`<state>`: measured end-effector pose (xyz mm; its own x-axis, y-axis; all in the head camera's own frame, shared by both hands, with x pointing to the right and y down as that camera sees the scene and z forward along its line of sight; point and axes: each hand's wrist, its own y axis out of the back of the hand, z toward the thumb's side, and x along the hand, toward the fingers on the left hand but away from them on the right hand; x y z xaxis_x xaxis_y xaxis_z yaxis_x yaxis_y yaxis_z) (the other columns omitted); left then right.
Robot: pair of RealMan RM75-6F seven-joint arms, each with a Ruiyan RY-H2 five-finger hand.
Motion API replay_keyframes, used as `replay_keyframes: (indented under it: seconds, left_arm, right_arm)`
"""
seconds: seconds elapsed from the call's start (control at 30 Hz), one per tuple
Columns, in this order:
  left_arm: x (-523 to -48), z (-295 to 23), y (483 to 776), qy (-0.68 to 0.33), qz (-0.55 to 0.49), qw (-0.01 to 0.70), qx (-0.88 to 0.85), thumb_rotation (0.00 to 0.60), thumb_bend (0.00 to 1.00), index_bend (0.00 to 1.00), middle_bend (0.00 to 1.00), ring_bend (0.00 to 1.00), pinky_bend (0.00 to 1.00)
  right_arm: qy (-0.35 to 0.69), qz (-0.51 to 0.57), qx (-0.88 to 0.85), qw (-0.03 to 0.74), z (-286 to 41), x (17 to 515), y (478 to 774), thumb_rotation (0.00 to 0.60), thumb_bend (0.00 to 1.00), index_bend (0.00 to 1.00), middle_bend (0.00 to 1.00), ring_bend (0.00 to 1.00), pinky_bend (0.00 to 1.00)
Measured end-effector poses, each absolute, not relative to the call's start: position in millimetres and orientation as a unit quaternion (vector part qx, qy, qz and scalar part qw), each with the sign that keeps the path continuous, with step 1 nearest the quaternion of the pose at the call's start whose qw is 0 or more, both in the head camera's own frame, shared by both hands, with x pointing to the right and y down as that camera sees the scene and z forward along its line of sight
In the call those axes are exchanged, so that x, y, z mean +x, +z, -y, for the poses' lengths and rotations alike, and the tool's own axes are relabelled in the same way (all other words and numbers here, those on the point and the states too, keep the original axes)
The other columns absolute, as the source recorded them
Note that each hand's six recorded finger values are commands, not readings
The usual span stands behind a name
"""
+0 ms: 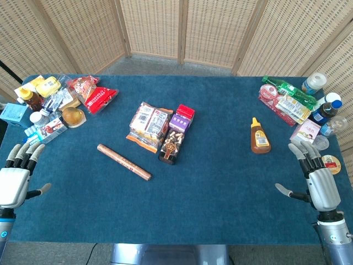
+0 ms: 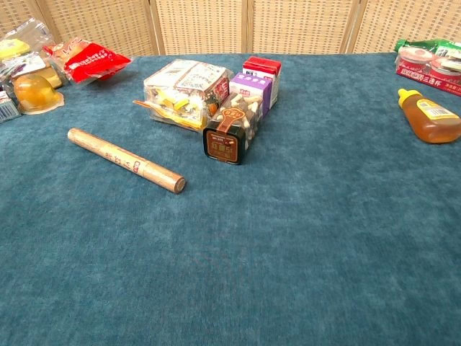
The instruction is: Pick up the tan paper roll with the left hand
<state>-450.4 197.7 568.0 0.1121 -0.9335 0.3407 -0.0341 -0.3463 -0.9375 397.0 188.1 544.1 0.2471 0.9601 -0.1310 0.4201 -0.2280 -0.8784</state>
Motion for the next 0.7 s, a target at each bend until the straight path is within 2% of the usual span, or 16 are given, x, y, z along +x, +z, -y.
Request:
replay_keyframes:
  seconds: [0.27,0.7]
  left_arm:
    - [-442.0,-193.3,578.4,-0.537,-0.369,0.414,-0.636,0.6,0.0,0.0,0.0,0.0,0.0]
    - [-378.9,-144.7,614.6,-0.533,-0.251,0.399,-0.702,0.6,0.0,0.0,0.0,0.0,0.0]
  right_arm:
    - [0.362,0.495,-0.697,0.372,-188.9,395.6,544.5,0.6,0.0,0.05,0.0,0.0,0.0]
    - [0.36,0.5,-0.696,0.369,-187.6,397.4,542.8,0.6,0.0,0.04,0.0,0.0,0.0]
